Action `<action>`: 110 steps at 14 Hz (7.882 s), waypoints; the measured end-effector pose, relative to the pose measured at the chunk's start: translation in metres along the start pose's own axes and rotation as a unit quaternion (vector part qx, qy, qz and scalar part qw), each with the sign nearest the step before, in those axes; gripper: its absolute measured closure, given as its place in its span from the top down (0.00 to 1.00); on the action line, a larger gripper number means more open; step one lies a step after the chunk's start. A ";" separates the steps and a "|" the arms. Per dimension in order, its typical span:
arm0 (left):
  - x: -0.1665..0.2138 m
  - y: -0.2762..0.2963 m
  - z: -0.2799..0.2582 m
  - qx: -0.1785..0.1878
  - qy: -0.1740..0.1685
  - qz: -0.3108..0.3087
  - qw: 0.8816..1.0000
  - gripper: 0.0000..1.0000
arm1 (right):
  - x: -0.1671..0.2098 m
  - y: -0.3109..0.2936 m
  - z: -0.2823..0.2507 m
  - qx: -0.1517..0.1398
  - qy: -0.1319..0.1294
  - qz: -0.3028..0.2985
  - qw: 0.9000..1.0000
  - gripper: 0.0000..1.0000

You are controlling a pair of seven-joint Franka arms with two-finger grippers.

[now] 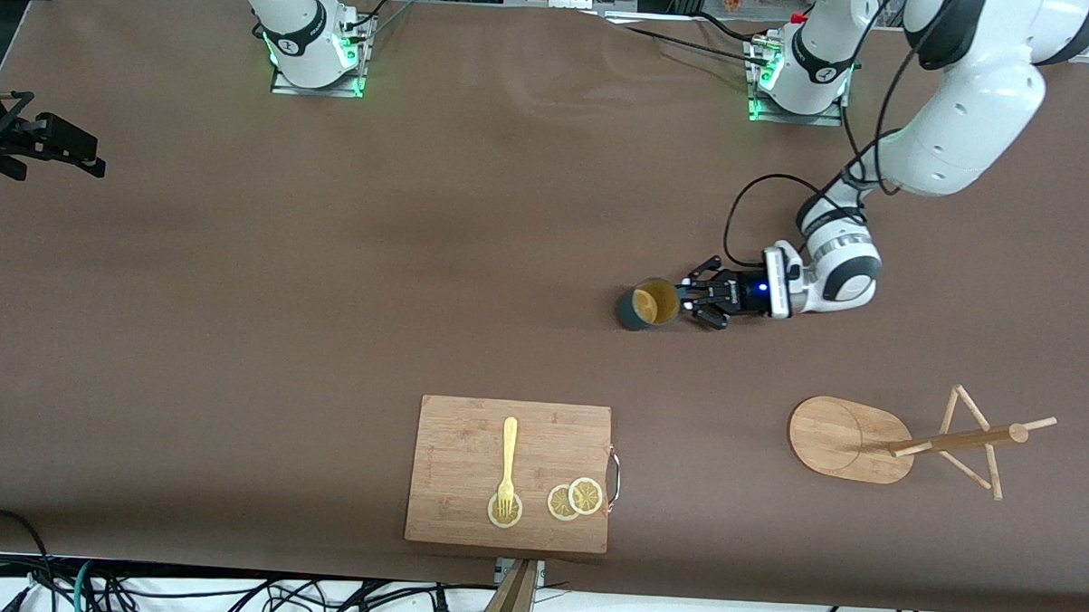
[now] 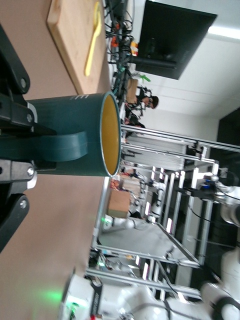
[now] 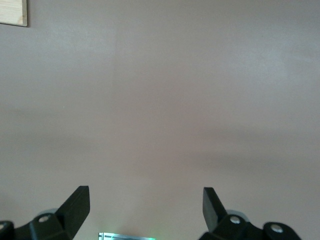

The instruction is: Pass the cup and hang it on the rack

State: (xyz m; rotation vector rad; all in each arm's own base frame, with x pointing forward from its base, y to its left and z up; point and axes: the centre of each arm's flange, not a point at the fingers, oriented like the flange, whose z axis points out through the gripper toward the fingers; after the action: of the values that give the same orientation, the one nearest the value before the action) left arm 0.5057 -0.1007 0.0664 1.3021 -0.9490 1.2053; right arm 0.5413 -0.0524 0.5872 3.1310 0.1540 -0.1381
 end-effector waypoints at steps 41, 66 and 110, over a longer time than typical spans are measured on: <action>0.176 -0.058 -0.302 0.004 0.195 -0.643 0.741 0.20 | -0.003 -0.006 0.003 0.003 -0.018 -0.004 1.000 1.00; 0.178 -0.114 -0.331 0.027 0.193 -0.710 0.677 0.20 | -0.003 -0.009 0.003 0.004 -0.020 -0.007 1.000 1.00; 0.646 0.039 -0.244 0.389 -0.477 -0.434 0.658 1.00 | -0.003 -0.009 0.003 0.004 -0.020 -0.007 1.000 1.00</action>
State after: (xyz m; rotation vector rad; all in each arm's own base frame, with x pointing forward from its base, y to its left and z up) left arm 0.5469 0.2049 0.6853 2.7932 -0.2371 -0.0151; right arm 0.5371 -0.0436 0.5846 3.1333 0.1767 -0.2015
